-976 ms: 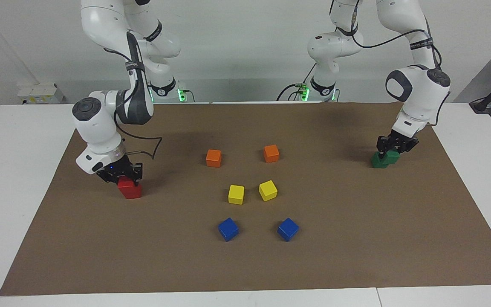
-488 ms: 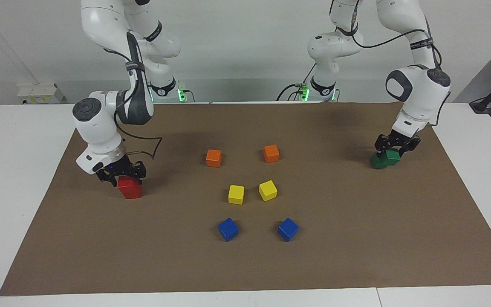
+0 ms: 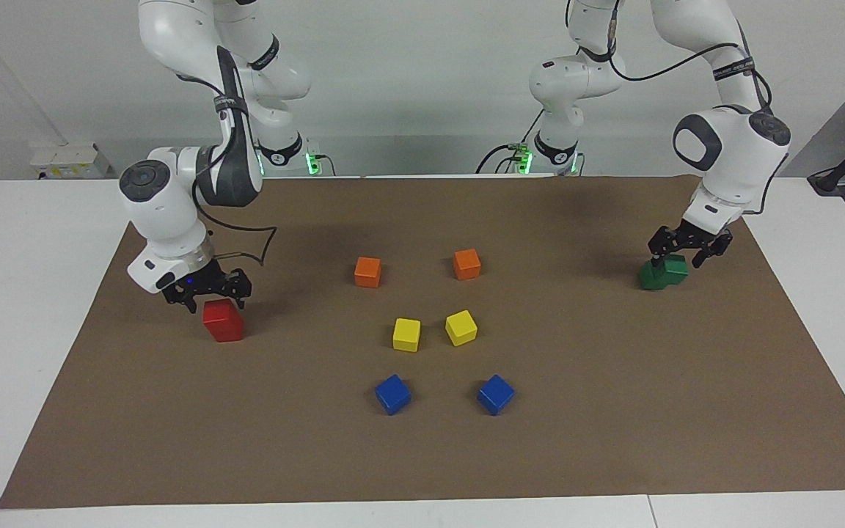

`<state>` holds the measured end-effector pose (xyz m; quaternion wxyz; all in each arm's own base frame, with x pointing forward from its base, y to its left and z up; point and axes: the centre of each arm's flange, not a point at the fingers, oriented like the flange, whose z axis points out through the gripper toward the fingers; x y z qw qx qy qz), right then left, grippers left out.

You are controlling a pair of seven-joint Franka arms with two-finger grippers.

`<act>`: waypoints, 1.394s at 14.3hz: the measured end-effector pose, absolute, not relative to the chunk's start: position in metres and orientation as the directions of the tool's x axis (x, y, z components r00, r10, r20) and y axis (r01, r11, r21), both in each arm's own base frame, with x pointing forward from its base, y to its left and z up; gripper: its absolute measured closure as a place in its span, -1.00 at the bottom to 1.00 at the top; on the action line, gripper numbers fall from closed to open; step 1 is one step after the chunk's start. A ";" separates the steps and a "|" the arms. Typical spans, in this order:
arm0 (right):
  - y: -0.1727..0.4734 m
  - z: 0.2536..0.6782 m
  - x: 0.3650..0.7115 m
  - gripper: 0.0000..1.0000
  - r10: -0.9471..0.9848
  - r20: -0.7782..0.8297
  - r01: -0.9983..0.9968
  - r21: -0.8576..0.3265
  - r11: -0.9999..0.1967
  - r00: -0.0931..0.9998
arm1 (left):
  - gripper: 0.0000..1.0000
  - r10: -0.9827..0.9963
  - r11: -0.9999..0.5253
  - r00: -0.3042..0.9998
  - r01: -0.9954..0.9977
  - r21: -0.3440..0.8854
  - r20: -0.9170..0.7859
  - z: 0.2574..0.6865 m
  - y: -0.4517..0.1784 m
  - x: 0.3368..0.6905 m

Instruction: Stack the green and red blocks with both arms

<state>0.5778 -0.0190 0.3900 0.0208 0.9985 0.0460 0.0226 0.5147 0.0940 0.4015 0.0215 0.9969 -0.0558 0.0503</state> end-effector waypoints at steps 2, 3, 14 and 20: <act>-0.016 0.417 0.570 -1.00 0.096 0.043 0.094 0.049 -0.994 0.994 | -1.00 -0.116 -0.992 0.989 -0.120 0.044 0.093 0.429 0.095 0.524; -0.013 0.432 0.564 -1.00 0.099 0.043 0.097 0.053 -0.994 0.994 | -1.00 -0.119 -0.991 0.989 -0.124 0.046 0.092 0.445 0.095 0.529; 0.008 0.577 0.504 -1.00 0.104 -0.050 0.107 0.045 -0.993 0.993 | -1.00 0.117 -0.991 0.984 0.108 0.074 0.134 0.568 0.087 0.538; 0.007 0.571 0.523 -1.00 0.104 -0.064 0.107 0.038 -0.994 0.992 | -1.00 0.120 -0.992 0.984 0.115 0.042 0.131 0.604 0.071 0.550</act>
